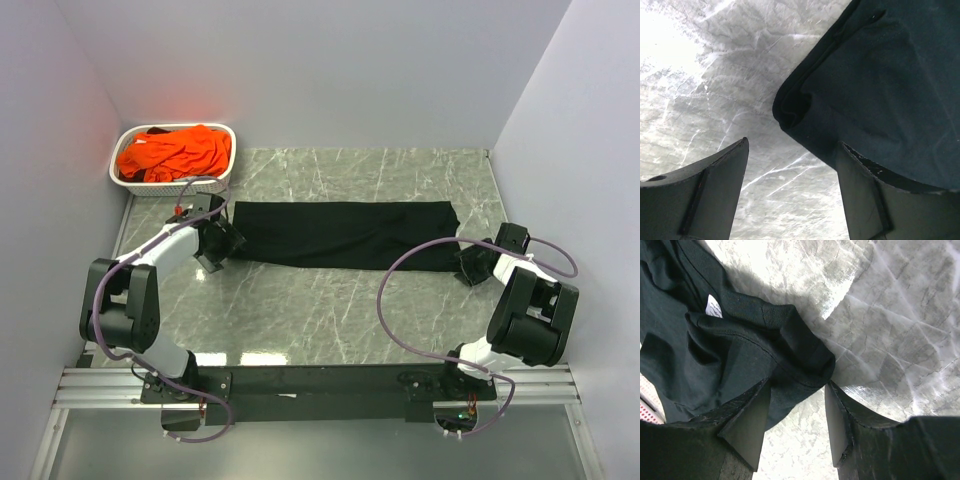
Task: Fold and stack the t-shirts
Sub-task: Fold the tshirt
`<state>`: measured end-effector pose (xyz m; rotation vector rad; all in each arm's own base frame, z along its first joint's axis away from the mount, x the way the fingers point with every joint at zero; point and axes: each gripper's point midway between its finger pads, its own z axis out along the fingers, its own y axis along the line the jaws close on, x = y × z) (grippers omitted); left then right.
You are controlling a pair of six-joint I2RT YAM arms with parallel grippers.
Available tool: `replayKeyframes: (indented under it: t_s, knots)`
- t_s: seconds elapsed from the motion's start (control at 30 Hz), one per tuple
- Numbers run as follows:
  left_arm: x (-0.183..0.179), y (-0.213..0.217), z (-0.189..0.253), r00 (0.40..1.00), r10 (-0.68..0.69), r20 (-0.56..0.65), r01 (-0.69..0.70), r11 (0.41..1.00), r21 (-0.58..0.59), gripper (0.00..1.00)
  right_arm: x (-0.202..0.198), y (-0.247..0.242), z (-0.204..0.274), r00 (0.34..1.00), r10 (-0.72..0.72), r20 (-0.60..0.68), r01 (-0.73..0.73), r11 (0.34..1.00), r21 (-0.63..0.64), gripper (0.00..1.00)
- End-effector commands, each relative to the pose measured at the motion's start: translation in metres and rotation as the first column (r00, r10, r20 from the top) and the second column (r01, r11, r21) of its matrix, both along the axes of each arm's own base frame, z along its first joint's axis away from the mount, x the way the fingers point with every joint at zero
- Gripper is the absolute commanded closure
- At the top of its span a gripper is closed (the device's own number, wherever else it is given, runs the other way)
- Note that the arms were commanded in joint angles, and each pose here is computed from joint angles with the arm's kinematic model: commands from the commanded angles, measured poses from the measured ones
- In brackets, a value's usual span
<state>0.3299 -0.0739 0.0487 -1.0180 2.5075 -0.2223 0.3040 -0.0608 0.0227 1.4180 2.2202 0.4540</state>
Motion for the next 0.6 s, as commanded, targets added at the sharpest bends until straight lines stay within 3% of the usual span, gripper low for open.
replayKeyframes:
  t_s: [0.0, 0.57]
  knots:
    - [0.023, -0.001, 0.025, 0.994, 0.043, 0.100, -0.041, 0.999, -0.024, 0.25, 0.001, -0.004, -0.004, 1.000, -0.016, 0.004, 0.016, 1.000, -0.007, 0.46]
    - [0.033, 0.005, 0.015, 0.991, 0.077, 0.109, -0.074, 0.997, -0.027, 0.30, 0.001, -0.003, -0.007, 1.000, -0.026, -0.005, 0.026, 1.000, 0.008, 0.47]
